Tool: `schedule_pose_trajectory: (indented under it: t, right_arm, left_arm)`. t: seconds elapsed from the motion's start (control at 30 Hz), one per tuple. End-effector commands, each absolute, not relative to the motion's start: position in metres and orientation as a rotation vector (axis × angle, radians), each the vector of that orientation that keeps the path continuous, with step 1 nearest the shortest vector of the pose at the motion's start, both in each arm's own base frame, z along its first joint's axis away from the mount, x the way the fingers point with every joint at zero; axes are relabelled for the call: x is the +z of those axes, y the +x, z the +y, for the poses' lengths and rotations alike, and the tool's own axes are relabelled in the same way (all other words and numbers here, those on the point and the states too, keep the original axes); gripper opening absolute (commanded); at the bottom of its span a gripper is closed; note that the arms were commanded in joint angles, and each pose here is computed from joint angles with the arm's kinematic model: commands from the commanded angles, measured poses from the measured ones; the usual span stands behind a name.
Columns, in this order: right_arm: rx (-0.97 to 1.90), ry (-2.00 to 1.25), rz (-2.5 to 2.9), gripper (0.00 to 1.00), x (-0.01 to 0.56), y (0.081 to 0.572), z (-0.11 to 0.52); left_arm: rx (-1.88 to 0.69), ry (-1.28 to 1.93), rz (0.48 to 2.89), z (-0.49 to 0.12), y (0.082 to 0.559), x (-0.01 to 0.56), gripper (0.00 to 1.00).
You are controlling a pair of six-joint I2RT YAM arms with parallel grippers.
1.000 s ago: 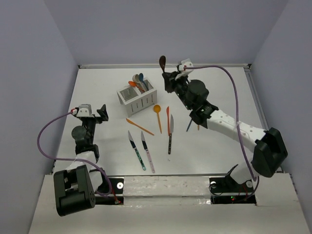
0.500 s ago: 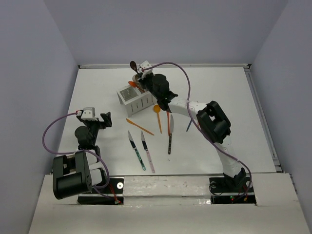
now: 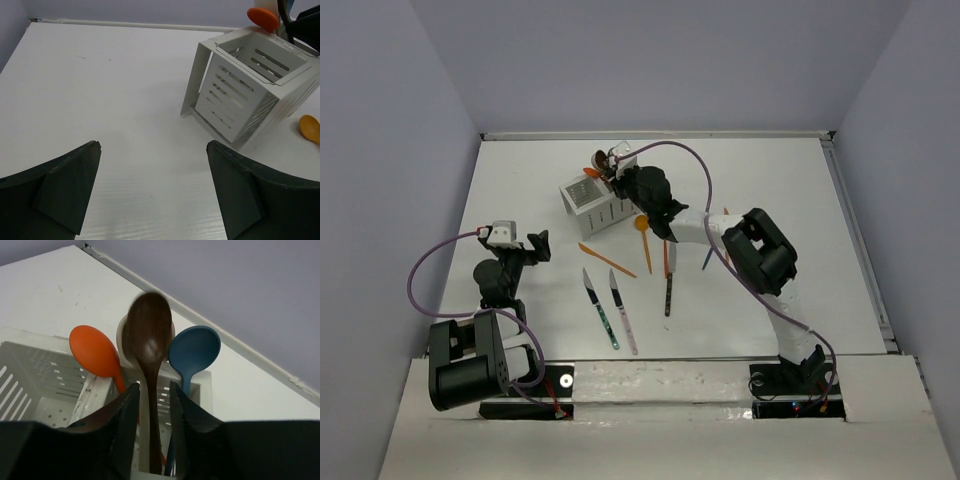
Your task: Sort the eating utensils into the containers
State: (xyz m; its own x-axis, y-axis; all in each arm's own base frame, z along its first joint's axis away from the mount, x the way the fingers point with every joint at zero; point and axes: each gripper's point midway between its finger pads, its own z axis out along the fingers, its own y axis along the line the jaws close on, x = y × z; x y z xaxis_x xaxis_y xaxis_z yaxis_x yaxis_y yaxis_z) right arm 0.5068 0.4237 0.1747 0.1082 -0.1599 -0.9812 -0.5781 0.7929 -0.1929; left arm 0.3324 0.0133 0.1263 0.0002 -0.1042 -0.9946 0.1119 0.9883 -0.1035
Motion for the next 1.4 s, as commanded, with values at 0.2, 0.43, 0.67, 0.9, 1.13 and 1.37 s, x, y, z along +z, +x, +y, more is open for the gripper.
schedule_pose_trajectory:
  t: [0.2,0.43,0.67,0.9,1.13,1.37]
  right_arm:
    - [0.363,-0.566,1.338,0.56,0.278,0.461,0.396]
    - [0.158,-0.287,1.696,0.61,0.280,0.414,0.279]
    - [0.032,0.008,2.268,0.67,0.132,0.376,0.147]
    - [-0.007,0.056,2.464,0.74,0.075,0.366,0.120]
    - [0.002,0.106,2.575,0.60,0.037,0.382,0.105]
    - [-0.031,0.087,2.618,0.45,0.019,0.388,0.098]
  left_arm:
    - [-0.078,0.111,1.227,0.013,0.324,0.209,0.99]
    - [-0.076,0.121,1.226,0.012,0.323,0.209,0.99]
    - [-0.069,0.103,1.213,0.014,0.321,0.212,0.99]
    - [-0.069,0.101,1.199,0.013,0.316,0.214,0.99]
    - [-0.062,-0.041,1.279,0.035,0.340,0.227,0.99]
    - [-0.049,0.123,1.490,0.029,0.368,0.238,0.99]
